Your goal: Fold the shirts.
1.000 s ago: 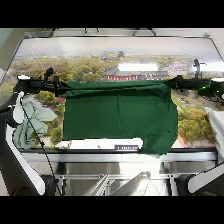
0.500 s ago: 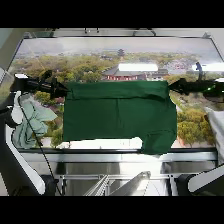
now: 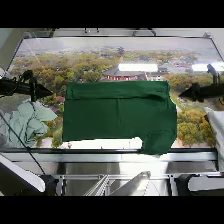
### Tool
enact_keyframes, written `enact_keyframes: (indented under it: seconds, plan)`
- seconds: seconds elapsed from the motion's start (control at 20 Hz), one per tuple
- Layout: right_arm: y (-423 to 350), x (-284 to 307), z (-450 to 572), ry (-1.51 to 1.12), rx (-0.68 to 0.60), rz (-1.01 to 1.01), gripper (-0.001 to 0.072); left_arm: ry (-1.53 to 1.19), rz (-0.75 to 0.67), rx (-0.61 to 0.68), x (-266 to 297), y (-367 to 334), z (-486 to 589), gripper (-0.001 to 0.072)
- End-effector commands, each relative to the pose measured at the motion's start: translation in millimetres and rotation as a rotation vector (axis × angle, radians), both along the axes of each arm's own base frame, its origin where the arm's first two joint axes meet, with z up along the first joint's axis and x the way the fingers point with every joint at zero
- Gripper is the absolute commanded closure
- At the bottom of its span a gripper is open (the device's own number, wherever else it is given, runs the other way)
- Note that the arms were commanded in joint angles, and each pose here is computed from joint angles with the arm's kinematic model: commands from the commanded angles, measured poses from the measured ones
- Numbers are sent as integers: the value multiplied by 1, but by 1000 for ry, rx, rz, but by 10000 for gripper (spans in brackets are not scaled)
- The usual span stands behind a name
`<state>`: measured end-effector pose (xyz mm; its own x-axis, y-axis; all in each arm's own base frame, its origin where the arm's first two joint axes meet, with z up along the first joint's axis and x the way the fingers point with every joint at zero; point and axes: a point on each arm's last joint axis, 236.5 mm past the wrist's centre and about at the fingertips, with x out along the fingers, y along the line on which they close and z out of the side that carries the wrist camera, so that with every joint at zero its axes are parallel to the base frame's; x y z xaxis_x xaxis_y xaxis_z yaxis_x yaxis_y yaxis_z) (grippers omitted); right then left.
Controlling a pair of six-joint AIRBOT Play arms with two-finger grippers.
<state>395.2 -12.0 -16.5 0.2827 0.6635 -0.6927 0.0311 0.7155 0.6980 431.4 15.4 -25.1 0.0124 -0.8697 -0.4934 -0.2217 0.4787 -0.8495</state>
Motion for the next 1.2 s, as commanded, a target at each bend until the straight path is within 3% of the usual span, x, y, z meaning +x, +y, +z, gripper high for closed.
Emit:
enact_keyframes:
  seconds: [0.0, 0.1, 0.15, 0.2, 0.25, 0.3, 0.35, 0.45, 0.6, 0.65, 0.7, 0.75, 0.85, 0.9, 0.95, 1.0, 1.1, 1.15]
  plan:
    - [11, -74, -16, 149, -83, -99, 689, 10, -45, 268, -60, 14, -17, 709]
    - [22, -103, -21, 146, -101, -181, 689, 37, -74, 373, -104, 5, -33, 707]
    - [26, -114, -24, 136, -112, -220, 689, 54, -79, 403, -123, -2, -43, 660]
    - [30, -122, -23, 113, -118, -242, 689, 74, -76, 414, -138, -8, -52, 387]
    - [36, -128, -21, 94, -113, -250, 689, 92, -68, 427, -151, -12, -62, 277]
    - [41, -133, -15, 72, -105, -251, 689, 108, -51, 432, -159, -15, -73, 97]
    - [45, -135, -9, 53, -101, -246, 689, 121, -20, 439, -161, -17, -83, 6]
    - [51, -140, 4, 14, -103, -225, 689, 124, 42, 451, -157, -18, -100, 5]
    - [61, -144, 25, -44, -84, -208, 689, 103, 107, 287, -136, -45, -104, 43]
    - [64, -147, 31, -56, -78, -206, 689, 82, 108, 213, -129, -56, -101, 206]
    - [66, -148, 35, -60, -72, -210, 688, 90, 88, 138, -129, -67, -99, 310]
    - [67, -149, 37, -65, -73, -214, 688, 111, 51, 78, -134, -75, -95, 359]
    - [66, -149, 37, -60, -70, -219, 662, 182, -44, 15, -150, -80, -90, 382]
    - [66, -149, 36, -39, -59, -235, 496, 228, -75, 21, -158, -77, -91, 462]
    - [66, -148, 35, -18, -47, -253, 287, 250, -99, 26, -163, -75, -92, 494]
    - [67, -148, 34, -11, -40, -260, 288, 258, -108, 34, -164, -73, -92, 494]
    - [67, -148, 34, -11, -41, -259, 439, 260, -113, 33, -166, -74, -92, 495]
    - [67, -148, 34, -11, -41, -259, 447, 259, -122, 35, -166, -76, -92, 503]
